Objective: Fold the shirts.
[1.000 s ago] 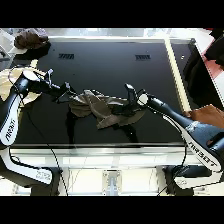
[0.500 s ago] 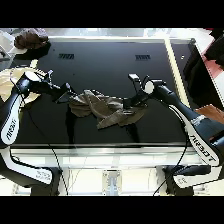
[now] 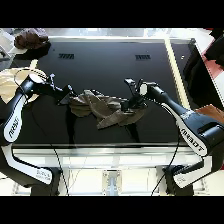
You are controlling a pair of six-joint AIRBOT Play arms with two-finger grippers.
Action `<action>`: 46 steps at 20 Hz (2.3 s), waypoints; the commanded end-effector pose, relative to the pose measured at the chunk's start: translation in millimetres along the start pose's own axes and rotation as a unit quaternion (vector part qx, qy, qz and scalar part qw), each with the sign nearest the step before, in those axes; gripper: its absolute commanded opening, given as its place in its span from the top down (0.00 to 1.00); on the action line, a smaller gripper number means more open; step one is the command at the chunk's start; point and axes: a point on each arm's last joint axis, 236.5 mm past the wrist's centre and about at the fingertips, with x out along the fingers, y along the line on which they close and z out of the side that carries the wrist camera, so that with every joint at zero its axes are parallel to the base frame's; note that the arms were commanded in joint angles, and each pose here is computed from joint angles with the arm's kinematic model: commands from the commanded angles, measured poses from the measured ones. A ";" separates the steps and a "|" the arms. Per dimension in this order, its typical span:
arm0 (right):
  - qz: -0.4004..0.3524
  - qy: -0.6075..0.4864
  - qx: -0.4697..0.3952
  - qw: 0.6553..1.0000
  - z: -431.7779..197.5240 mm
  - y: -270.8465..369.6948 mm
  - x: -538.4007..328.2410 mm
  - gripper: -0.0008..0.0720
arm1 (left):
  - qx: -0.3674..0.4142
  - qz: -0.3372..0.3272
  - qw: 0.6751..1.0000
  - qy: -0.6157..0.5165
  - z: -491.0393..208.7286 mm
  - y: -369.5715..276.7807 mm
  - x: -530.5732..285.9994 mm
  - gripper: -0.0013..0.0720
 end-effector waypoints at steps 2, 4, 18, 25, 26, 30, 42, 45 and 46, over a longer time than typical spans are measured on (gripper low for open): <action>0.026 -0.013 -0.008 1.000 8.6 16.1 4.6 0.22 | -0.007 -0.018 1.000 -0.015 7.7 -13.6 18.3 0.02; 0.033 -0.006 -0.019 0.999 4.8 26.2 11.8 0.24 | -0.006 -0.019 0.999 -0.031 14.7 -14.8 18.9 0.03; -0.031 0.074 -0.139 0.987 -8.1 22.1 -36.9 0.96 | 0.009 -0.173 0.982 -0.077 30.9 -81.0 -38.0 0.97; -0.085 -0.141 -0.196 0.967 23.1 72.9 -287.8 0.96 | 0.243 -0.205 0.918 -0.239 -24.2 -128.9 -241.5 0.97; -0.084 -0.174 -0.194 0.962 12.2 81.7 -323.1 0.96 | 0.274 -0.195 0.904 -0.262 -44.0 -137.8 -265.2 0.97; -0.066 -0.292 -0.186 0.936 -41.4 108.5 -429.7 0.96 | 0.354 -0.168 0.836 -0.385 -115.5 -178.4 -349.1 0.97; -0.002 -0.052 -0.178 0.983 -65.3 101.6 -294.7 0.96 | 0.369 -0.034 0.889 -0.270 -106.7 -113.5 -285.4 0.97; -0.065 -0.104 -0.185 0.975 17.0 66.0 -234.5 0.96 | 0.352 -0.057 0.912 -0.204 -56.0 -119.6 -207.0 0.97; -0.080 -0.138 -0.184 0.970 48.9 58.6 -218.2 0.96 | 0.341 -0.058 0.915 -0.209 -30.4 -123.0 -179.7 0.97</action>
